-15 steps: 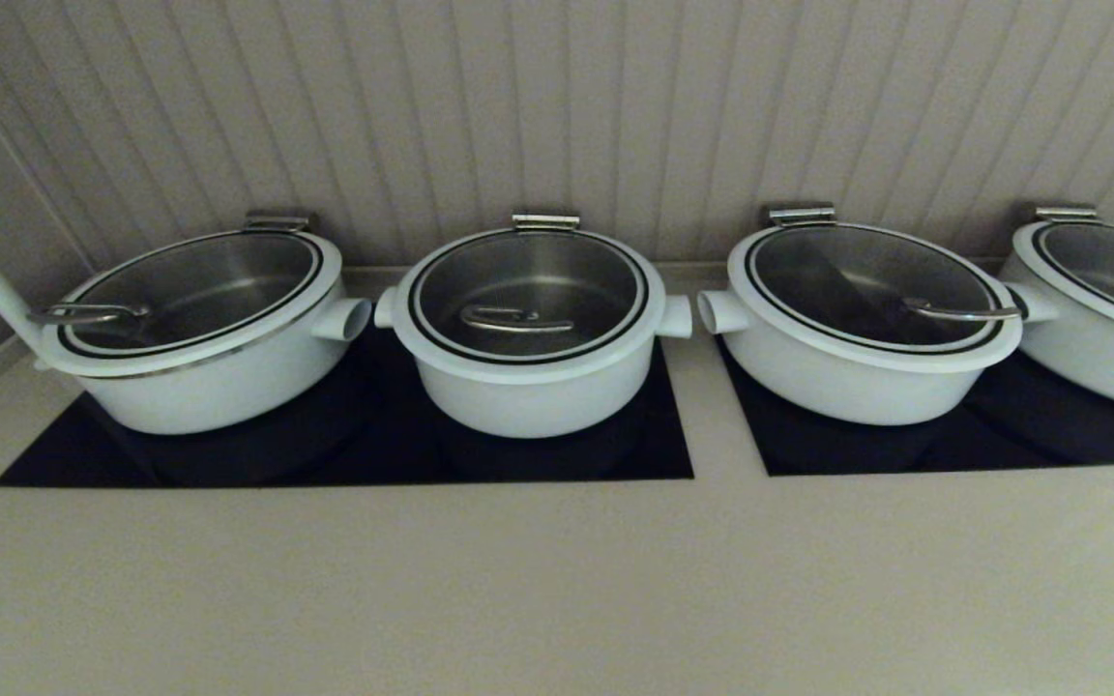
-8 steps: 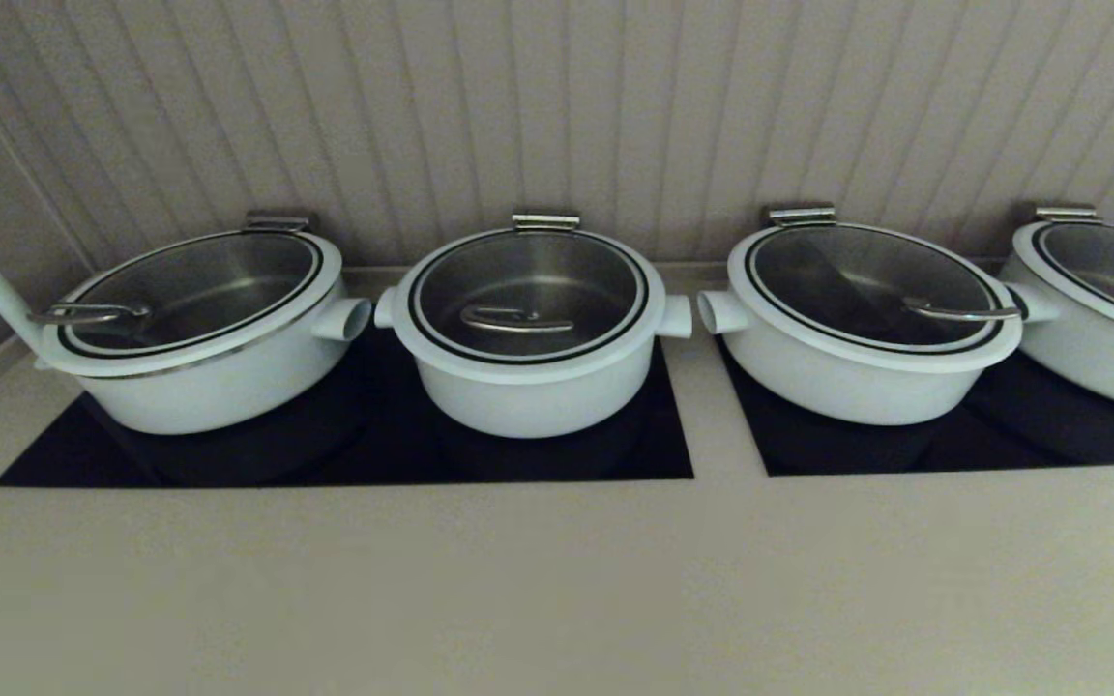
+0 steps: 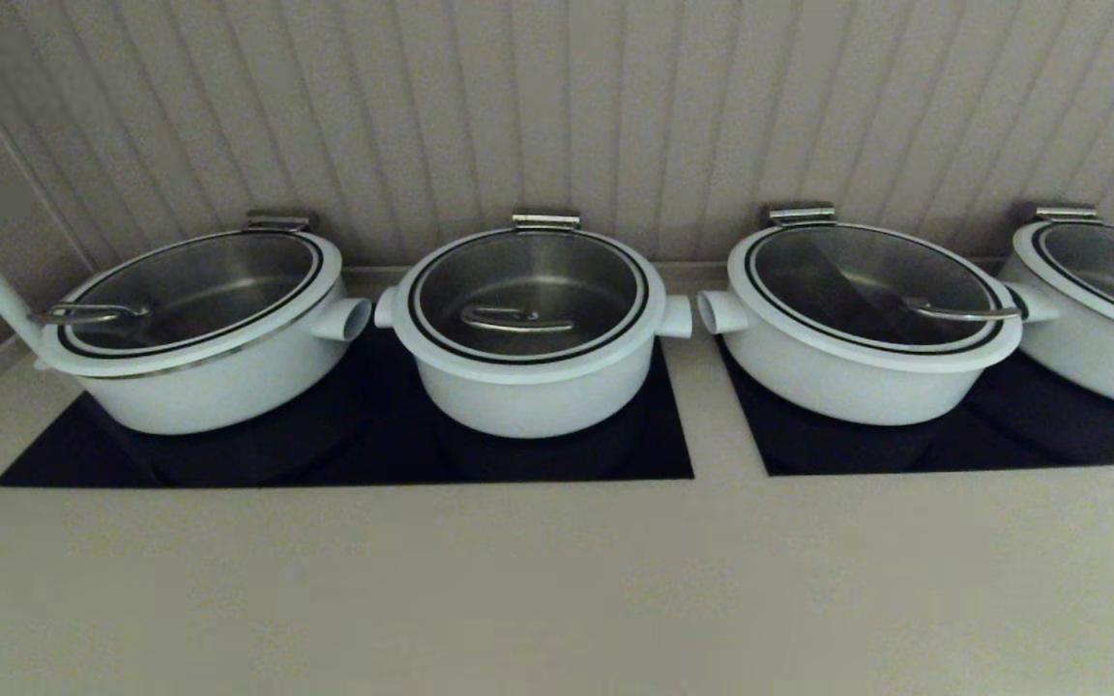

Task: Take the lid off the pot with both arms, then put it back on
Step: Open the food pot lid a small opening with the left arm

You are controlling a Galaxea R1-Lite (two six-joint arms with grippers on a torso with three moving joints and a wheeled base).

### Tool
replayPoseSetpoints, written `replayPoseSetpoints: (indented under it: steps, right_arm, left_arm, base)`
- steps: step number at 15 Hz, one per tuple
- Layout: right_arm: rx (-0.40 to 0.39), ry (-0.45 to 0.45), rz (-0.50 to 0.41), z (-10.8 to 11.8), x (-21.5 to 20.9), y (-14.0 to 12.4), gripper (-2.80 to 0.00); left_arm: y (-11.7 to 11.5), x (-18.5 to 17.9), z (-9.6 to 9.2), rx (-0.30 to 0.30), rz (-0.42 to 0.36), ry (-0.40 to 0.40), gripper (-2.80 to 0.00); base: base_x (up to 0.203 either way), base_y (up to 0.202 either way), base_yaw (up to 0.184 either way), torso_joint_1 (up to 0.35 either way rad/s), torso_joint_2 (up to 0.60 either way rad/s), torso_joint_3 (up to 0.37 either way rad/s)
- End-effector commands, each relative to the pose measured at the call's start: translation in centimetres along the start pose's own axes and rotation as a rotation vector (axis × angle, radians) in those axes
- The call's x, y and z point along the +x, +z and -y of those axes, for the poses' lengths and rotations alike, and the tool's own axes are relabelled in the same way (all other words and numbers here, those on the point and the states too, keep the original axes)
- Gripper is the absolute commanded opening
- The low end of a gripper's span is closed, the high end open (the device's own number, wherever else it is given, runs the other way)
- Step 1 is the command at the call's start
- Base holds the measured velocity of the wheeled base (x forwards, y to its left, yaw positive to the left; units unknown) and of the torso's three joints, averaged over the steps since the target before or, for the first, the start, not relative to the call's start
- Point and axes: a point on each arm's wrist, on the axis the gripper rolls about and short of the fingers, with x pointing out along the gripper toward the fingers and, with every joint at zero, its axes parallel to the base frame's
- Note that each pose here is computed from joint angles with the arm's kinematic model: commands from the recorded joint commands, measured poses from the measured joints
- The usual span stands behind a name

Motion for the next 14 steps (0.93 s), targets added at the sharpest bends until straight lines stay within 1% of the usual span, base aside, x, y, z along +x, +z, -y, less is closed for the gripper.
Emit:
replayPoseSetpoints:
  steps: [1,10,14]
  right_arm:
    - [-0.001,0.002,0.0,0.0,0.0,0.0,-2.8]
    - [-0.001,0.001,0.0,0.0,0.0,0.0,-2.8]
    - [-0.001,0.001,0.0,0.0,0.0,0.0,-2.8]
  left_arm:
    - [0.0,0.0,0.0,0.001,0.0,-0.001,-2.8]
    - [0.0,0.0,0.0,0.006,0.0,0.0,-2.8]
    - [0.01,0.0,0.01,0.051,0.002,-0.005,-2.8]
  base:
    - [0.0,0.0,0.0,0.0,0.0,0.0]
    - [0.0,0.0,0.0,0.0,0.0,0.0]
    - [0.0,0.0,0.0,0.0,0.0,0.0]
